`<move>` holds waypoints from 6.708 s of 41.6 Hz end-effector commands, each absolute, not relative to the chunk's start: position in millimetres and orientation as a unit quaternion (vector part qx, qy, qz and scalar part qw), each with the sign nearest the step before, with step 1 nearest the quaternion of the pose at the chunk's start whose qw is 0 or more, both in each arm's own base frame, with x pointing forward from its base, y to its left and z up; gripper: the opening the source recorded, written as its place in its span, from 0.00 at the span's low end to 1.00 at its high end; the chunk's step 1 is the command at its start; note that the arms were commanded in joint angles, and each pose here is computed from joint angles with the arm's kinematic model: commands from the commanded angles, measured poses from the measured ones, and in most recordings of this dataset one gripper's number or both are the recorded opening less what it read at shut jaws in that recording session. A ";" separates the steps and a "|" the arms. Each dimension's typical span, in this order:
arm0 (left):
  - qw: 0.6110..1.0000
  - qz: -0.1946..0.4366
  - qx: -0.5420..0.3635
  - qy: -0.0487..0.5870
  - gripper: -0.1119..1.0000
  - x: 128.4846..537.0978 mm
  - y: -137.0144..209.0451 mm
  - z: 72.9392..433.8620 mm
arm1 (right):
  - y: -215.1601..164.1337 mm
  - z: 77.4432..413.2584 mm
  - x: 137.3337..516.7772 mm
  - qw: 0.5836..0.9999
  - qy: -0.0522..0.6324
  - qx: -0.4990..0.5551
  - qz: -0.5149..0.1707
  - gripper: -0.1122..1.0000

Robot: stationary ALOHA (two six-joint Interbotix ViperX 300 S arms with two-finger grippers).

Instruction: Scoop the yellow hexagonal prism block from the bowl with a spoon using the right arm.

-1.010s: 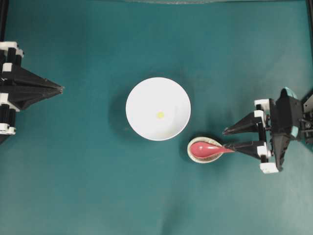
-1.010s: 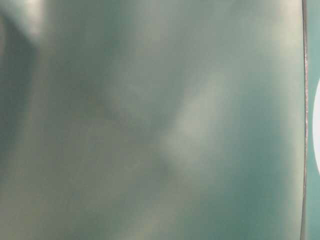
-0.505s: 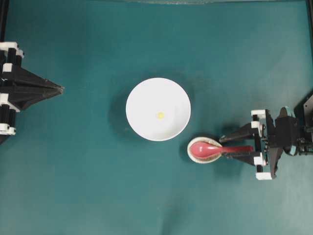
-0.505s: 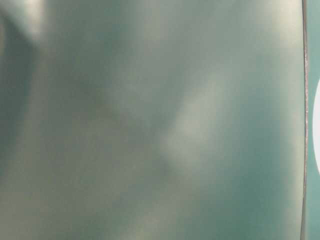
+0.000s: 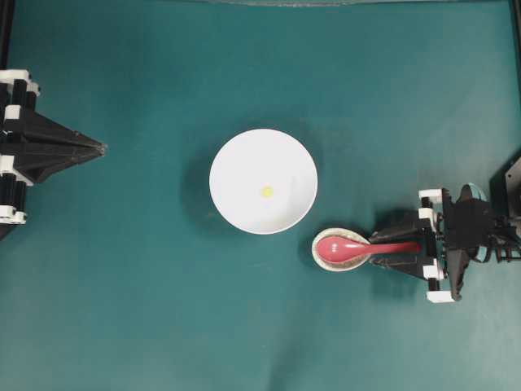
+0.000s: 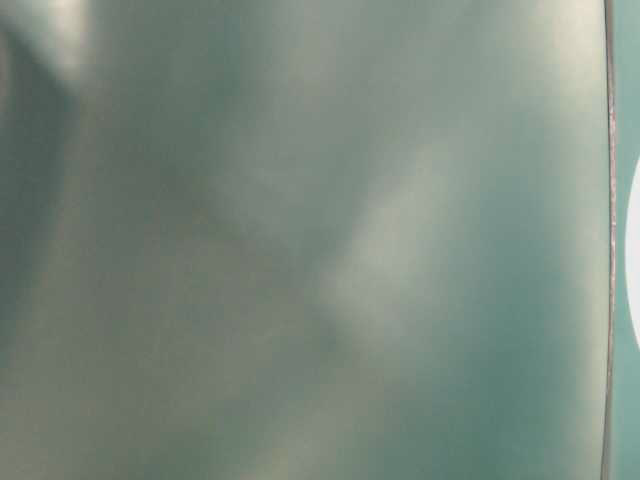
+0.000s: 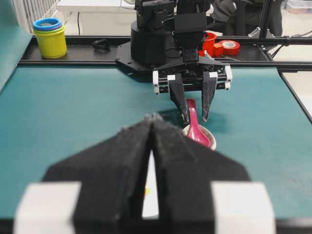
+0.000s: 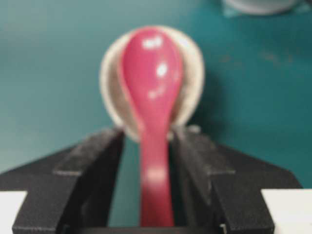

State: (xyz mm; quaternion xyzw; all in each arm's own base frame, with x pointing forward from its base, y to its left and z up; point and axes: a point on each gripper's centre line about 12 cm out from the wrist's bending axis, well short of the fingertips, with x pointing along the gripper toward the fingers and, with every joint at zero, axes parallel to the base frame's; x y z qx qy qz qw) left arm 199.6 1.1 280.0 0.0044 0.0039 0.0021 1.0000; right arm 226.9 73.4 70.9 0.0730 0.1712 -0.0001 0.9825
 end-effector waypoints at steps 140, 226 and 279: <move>1.000 0.003 0.010 0.001 0.10 201.3 1.4 283.9 | -26.6 210.1 363.0 0.887 0.445 0.124 0.004 0.31; 1.000 0.003 0.011 -0.001 0.10 200.9 1.4 284.9 | -39.6 201.5 416.7 0.897 0.431 0.087 -0.042 0.31; 1.000 0.003 0.011 0.003 0.10 200.7 1.4 284.1 | -27.4 240.5 354.5 0.859 0.487 0.148 -0.052 0.31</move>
